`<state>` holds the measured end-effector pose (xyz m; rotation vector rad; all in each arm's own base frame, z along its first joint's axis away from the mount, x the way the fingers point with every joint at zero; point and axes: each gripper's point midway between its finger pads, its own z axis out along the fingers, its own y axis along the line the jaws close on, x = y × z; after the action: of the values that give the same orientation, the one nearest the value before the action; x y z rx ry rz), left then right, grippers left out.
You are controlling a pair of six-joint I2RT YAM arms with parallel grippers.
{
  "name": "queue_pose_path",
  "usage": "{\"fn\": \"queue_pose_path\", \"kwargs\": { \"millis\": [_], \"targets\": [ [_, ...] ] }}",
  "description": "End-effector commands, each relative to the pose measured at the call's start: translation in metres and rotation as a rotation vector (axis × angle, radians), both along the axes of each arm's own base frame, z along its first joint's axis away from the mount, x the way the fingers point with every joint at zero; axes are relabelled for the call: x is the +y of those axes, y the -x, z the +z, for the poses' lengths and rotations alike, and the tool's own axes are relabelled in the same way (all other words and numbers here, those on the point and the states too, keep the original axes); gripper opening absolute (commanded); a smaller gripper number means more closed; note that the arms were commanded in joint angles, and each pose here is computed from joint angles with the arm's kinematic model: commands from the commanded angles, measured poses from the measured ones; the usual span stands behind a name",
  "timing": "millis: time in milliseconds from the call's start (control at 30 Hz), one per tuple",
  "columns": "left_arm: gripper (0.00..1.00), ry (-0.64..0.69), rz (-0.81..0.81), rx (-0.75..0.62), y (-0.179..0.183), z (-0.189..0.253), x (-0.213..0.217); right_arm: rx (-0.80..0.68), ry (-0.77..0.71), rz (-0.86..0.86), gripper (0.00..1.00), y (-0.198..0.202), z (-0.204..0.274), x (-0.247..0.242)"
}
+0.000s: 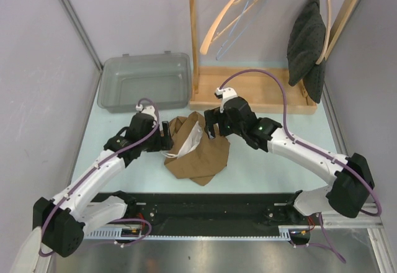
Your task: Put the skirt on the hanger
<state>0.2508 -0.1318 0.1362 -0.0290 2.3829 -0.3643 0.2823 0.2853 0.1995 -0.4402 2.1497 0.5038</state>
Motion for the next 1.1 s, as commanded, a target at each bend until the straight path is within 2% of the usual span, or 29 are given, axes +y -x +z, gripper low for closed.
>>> {"fn": "queue_pose_path", "kwargs": {
  "millis": [0, 267, 467, 800, 1067],
  "targets": [
    [0.83, 0.062, 0.046, 0.133, 0.034, -0.03, 0.003, -0.093, -0.028, 0.061, 0.97, -0.016, 0.015, 0.022],
    [0.83, 0.213, 0.093, 0.221, 0.05, -0.065, -0.013, -0.049, -0.042, 0.152, 0.96, -0.011, -0.001, 0.043],
    [0.84, 0.242, 0.143, 0.255, 0.054, -0.091, -0.013, -0.034, -0.038, 0.152, 0.94, -0.011, -0.007, 0.044],
    [0.84, 0.245, 0.217, 0.188, 0.041, -0.086, -0.006, -0.156, -0.098, 0.195, 0.96, -0.001, 0.041, 0.045],
    [0.84, 0.28, 0.233, 0.142, 0.036, -0.079, -0.006, -0.105, -0.013, 0.244, 0.96, 0.007, 0.007, 0.061]
  ]
}}
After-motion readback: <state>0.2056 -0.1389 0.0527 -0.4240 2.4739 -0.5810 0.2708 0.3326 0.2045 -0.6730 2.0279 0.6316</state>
